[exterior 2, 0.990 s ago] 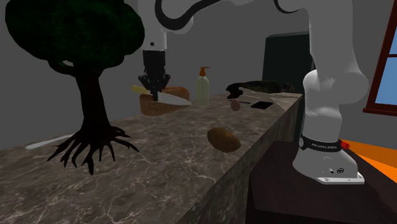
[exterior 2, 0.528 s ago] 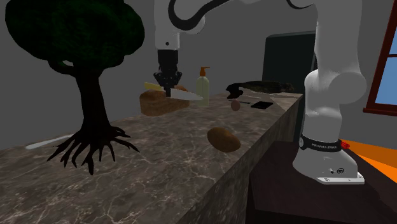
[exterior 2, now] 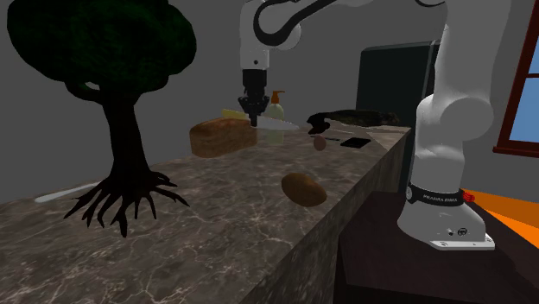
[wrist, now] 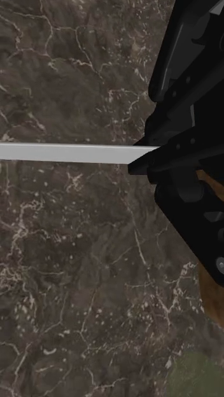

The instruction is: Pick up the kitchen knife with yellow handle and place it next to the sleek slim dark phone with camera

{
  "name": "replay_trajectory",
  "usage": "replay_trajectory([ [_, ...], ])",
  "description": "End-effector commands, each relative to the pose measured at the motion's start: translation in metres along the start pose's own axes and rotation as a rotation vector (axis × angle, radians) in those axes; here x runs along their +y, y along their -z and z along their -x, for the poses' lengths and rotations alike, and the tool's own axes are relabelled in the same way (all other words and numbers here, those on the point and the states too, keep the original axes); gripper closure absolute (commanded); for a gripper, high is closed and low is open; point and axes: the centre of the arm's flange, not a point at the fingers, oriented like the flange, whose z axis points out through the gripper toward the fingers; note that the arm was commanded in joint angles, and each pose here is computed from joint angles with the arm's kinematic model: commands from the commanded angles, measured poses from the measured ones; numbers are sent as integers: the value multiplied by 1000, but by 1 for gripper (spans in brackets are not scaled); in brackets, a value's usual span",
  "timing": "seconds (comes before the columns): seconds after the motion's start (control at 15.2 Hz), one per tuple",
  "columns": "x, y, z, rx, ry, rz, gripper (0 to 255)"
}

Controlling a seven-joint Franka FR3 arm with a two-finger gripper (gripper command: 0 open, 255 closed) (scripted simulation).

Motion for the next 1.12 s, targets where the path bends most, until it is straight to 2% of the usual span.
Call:
replay_trajectory([
  [0.0,25,0,3,0,2,0,255],
  [1.06,236,1,13,0,2,0,255],
])
